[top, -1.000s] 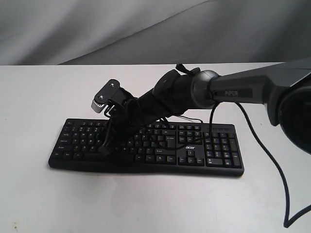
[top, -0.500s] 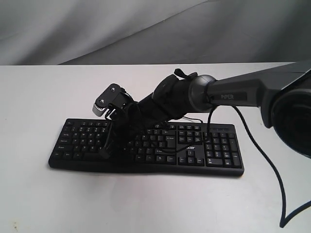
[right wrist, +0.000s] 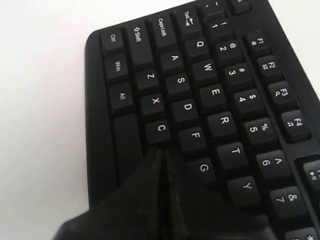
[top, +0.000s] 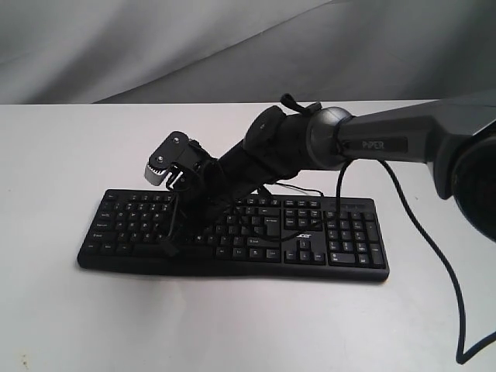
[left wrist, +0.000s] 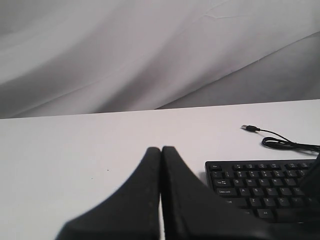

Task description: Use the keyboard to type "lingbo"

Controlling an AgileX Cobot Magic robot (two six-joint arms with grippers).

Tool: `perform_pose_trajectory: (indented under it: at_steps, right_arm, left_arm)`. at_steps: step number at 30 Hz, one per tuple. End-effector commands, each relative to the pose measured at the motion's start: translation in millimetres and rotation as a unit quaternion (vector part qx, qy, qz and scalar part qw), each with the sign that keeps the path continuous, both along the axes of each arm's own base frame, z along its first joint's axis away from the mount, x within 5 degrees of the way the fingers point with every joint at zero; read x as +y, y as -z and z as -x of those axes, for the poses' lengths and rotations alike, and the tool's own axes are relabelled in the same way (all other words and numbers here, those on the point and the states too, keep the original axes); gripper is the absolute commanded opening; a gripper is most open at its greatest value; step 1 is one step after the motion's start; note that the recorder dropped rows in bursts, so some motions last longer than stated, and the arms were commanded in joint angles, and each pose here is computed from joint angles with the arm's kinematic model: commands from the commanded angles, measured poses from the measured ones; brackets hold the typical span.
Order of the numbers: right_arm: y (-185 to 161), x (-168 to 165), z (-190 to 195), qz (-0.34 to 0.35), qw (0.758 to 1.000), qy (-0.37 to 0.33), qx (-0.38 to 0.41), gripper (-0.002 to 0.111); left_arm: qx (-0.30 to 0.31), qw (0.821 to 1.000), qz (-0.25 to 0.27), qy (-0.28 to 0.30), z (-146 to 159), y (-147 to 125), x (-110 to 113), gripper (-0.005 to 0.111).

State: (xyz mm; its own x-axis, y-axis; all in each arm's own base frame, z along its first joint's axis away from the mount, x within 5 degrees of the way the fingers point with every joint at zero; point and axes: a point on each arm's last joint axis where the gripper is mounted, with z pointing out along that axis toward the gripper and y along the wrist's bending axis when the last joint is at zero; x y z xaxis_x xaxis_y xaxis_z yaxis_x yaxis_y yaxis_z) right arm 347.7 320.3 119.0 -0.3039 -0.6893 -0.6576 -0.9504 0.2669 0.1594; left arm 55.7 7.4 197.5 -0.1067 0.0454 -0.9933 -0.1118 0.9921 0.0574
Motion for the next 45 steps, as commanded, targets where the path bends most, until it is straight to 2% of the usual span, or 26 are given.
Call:
perform_pose_trajectory:
  at_steps: [1,33,45]
  right_arm:
    - [5,1,0,0.004,1.0,-0.005,0.005,0.0]
    - [14,-1,-1,0.018,1.0,-0.007,0.001,0.0]
    - [-38,-11,-5,0.024,0.998,-0.007,-0.063,0.0]
  left_arm:
    - [-0.003,1.0,0.001,0.003,0,1,0,0.001]
    - [-0.003,1.0,0.001,0.003,0,1,0,0.001]
    - [-0.003,1.0,0.001,0.003,0,1,0,0.001]
